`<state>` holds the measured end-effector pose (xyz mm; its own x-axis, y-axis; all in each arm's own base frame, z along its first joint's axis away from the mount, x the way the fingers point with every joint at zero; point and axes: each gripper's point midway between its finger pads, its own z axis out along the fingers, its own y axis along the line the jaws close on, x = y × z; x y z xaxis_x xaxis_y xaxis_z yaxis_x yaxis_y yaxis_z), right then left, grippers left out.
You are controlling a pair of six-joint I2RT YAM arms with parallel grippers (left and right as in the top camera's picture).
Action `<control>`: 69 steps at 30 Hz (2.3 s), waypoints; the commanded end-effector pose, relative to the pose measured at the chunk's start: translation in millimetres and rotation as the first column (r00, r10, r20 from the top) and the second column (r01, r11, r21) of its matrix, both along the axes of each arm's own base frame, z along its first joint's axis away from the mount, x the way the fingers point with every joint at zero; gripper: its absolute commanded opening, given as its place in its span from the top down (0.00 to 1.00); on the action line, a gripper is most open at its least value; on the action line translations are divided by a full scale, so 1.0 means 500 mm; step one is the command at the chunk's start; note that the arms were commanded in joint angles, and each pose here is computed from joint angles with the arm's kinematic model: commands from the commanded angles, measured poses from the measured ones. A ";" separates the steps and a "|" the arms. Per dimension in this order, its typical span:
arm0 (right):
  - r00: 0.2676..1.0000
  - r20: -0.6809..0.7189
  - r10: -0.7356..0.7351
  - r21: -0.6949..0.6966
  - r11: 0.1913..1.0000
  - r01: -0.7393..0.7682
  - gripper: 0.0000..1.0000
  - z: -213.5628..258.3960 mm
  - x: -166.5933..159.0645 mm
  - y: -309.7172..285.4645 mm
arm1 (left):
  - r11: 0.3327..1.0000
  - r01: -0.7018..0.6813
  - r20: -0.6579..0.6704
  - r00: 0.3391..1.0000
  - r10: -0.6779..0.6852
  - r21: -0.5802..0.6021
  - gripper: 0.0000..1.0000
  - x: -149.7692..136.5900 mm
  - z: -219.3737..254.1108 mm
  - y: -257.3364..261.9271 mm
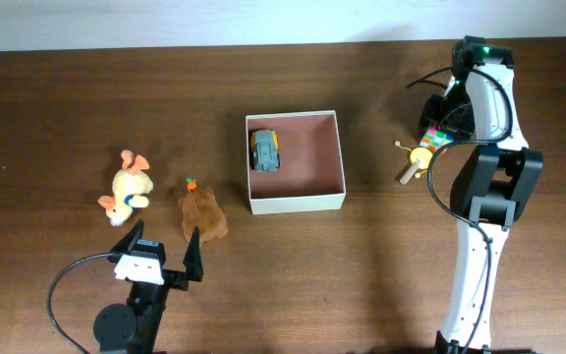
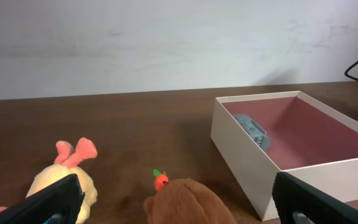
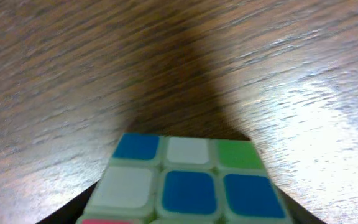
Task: Pack container
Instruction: 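Grasp the Rubik's cube with the right gripper and lift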
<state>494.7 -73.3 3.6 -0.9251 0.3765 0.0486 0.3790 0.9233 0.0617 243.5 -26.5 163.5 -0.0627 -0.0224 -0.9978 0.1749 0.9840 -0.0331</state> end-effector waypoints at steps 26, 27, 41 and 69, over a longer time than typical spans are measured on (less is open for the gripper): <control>0.969 0.001 0.245 -0.048 0.968 -0.245 0.38 0.063 -0.008 0.003 | 1.000 0.008 0.004 1.000 -0.008 0.011 0.01 0.000 -0.003 -0.002; 0.969 -0.004 0.247 -0.046 0.968 -0.247 0.38 0.058 -0.009 0.005 | 1.000 0.008 0.004 1.000 -0.008 0.011 0.01 0.000 -0.003 -0.002; 0.970 -0.032 0.240 -0.038 0.970 -0.241 0.50 0.009 -0.015 0.017 | 1.000 0.008 0.004 1.000 -0.008 0.012 0.01 0.000 -0.003 -0.002; 0.788 0.503 0.354 0.284 0.794 -0.537 0.49 0.380 0.024 0.288 | 1.000 0.008 0.004 1.000 -0.008 0.011 0.01 0.000 -0.003 -0.002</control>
<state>513.5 10.3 132.5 -0.9819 0.0459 -0.1840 -0.0254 0.9295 0.3679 243.5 -26.5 163.5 -0.0627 -0.0224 -0.9978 0.1749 0.9840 -0.0331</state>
